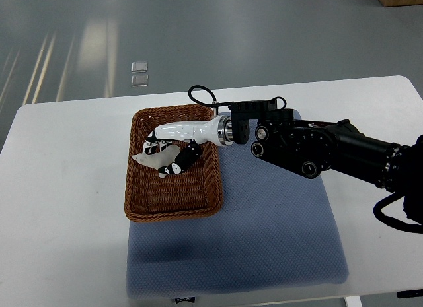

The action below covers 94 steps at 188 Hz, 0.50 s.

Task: Place white bear in brown basket with right hand
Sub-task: 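Open the right hand to release the bear into the basket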

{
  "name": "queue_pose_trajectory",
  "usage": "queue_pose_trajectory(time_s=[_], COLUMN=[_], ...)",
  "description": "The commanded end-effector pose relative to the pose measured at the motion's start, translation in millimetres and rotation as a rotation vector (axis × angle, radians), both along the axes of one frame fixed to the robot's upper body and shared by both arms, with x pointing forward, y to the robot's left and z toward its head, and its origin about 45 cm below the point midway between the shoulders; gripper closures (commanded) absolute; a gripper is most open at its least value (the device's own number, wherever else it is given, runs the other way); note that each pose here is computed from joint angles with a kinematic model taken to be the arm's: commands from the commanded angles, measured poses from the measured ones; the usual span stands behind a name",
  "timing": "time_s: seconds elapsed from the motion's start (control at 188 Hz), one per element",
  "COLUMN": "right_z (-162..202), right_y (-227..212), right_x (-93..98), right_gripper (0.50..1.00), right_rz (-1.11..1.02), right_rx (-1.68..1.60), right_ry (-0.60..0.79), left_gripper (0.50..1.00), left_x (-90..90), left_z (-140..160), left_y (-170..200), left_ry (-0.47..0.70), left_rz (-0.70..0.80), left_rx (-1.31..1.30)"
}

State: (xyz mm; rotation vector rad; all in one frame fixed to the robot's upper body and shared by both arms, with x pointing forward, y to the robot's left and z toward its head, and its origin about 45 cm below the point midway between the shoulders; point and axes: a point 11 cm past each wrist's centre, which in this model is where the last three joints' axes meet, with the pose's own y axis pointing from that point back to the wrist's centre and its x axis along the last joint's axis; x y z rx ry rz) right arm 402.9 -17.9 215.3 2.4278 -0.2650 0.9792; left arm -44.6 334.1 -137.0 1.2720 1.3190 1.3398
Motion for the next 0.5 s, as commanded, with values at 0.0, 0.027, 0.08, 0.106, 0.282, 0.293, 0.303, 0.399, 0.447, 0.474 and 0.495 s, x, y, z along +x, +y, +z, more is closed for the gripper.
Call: queue_pose_trajectory(time_s=[0.0,0.027,0.08,0.106,0.282,0.293,0.303,0.399,0.447,0.474,0.495], right_z=[1,1,-1,-1,0,0,0,5,17,23,27], right_y=[0,-1,-2,-2,-2,-2,-2,-1,0,0,0], right_x=[1.1,1.4,1.7,2.0,2.3,2.4,2.6,3.7,8.8,11.7,13.8], right_gripper=[0.816,0.709,0.646,0.642,0.632,0.632,0.632,0.634,0.634,0.632,0.632], right_rz=[-0.018,-0.025,-0.039,-0.043,-0.047,-0.048,-0.049,-0.062,-0.094,-0.110,-0.127], right_rx=[0.023,0.031,0.046,0.049,0.059,0.060,0.062,0.105,0.177,0.209,0.241], right_ry=[0.003,0.003,-0.004,-0.008,-0.007,-0.008,-0.008,0.017,0.056,0.070,0.090], left_gripper=[0.500,0.500,0.500,0.500,0.500,0.500,0.500,0.500,0.500,0.500,0.500], left_x=[0.0,0.0,0.0,0.0,0.0,0.0,0.0,0.0,0.0,0.0,0.0], left_z=[0,0,0,0,0,0,0,0,0,0,0], left_y=[0,0,0,0,0,0,0,0,0,0,0], left_ry=[0.000,0.000,0.000,0.000,0.000,0.000,0.000,0.000,0.000,0.000,0.000], left_rz=[0.000,0.000,0.000,0.000,0.000,0.000,0.000,0.000,0.000,0.000,0.000], left_rx=[0.000,0.000,0.000,0.000,0.000,0.000,0.000,0.000,0.000,0.000,0.000])
